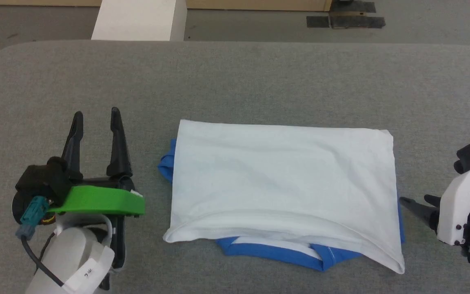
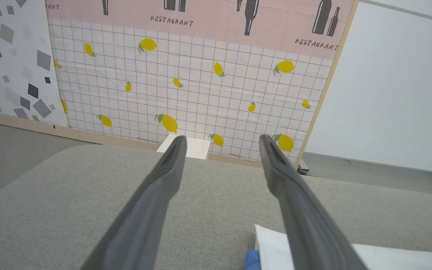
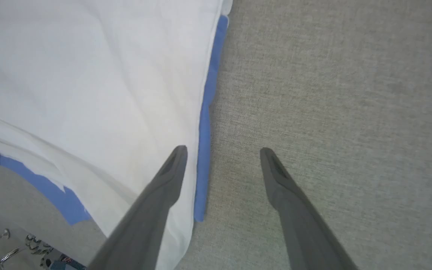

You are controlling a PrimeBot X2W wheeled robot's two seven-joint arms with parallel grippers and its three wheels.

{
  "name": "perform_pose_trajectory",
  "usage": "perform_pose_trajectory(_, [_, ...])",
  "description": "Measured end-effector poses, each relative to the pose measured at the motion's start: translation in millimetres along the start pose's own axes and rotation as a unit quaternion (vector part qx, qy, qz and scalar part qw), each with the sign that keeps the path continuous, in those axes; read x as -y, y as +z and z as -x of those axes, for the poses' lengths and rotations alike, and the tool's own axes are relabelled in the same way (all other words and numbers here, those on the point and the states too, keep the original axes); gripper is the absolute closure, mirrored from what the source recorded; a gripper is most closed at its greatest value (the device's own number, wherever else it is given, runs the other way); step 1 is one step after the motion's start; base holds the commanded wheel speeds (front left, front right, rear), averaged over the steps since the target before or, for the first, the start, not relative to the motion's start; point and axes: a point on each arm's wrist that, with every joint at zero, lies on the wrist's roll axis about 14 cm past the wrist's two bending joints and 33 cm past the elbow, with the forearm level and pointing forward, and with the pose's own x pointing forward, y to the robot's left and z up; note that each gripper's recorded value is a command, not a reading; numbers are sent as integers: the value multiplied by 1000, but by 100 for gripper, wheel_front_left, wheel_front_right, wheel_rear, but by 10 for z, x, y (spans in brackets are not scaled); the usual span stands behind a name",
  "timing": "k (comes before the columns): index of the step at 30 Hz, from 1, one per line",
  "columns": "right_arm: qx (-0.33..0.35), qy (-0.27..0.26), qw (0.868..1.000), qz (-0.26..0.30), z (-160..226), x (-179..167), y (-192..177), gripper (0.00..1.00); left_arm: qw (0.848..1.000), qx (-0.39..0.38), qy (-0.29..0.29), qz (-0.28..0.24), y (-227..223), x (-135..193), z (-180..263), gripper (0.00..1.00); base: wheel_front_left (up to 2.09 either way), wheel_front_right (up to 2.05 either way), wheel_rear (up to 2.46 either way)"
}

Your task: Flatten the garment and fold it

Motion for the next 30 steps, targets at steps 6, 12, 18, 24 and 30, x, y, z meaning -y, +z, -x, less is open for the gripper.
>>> perform_pose_trajectory(6, [-31,37,999,-6,-316,-173,-146,0,1000,-4,11,5,-117,-16,-8,0,0,0,0])
perform_pose_trajectory(12, [-25,78,997,-3,-532,-445,-76,0,999,-18,26,20,-263,-54,3,0,0,0,0])
perform_pose_trajectory(18, [-26,94,995,11,-618,-575,-56,0,999,-21,32,28,-317,-70,16,0,0,0,0])
perform_pose_trajectory(24, [-31,82,996,10,-632,-482,-67,100,999,-18,30,24,-315,-74,25,0,0,0,0])
perform_pose_trajectory(30, [-16,46,999,-23,-540,-152,-44,100,999,-14,32,32,-295,-64,40,0,0,0,0])
